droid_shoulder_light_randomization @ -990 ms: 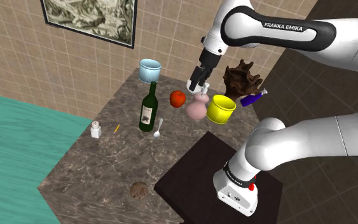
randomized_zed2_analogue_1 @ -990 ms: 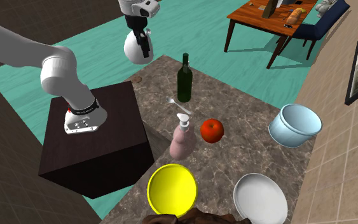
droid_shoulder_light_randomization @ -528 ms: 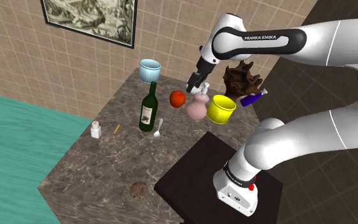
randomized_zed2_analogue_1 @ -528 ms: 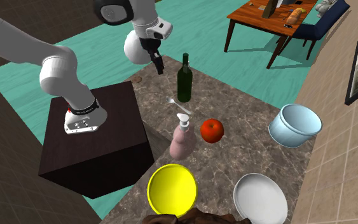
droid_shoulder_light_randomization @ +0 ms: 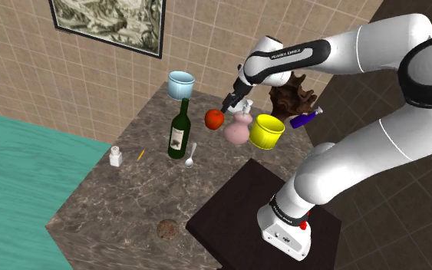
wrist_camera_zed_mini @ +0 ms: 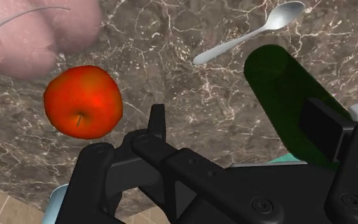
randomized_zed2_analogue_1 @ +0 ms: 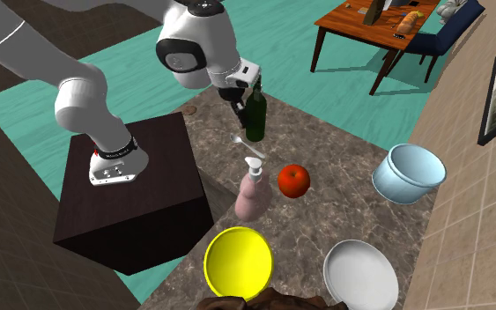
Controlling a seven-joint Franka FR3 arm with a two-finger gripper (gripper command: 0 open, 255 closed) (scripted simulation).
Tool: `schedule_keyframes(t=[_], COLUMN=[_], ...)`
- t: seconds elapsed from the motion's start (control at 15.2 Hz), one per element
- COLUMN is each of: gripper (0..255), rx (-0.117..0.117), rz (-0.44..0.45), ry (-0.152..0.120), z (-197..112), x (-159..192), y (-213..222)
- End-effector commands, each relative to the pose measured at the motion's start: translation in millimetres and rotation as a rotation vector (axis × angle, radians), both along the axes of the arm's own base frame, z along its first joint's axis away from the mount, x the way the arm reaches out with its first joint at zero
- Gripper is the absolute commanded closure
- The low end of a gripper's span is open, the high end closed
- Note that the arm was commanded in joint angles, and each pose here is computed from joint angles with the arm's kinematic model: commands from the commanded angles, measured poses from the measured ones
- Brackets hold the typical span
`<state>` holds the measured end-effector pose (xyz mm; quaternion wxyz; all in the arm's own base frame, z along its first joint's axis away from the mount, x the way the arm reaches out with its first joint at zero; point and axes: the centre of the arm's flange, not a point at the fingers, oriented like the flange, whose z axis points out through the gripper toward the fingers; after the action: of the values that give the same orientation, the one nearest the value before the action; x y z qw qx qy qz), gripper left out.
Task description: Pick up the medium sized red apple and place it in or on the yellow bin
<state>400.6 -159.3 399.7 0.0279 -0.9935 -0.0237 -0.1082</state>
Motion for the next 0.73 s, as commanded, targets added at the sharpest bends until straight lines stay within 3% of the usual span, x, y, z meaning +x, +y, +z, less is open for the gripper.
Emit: schedule_keyframes(t=[0.0,0.66], gripper=[0,0], rx=[-0.011,-0.046], rz=[-0.004,-0.025], ry=[-0.026,-0.144], z=[-16,-84], x=[9,60], y=[-17,-104])
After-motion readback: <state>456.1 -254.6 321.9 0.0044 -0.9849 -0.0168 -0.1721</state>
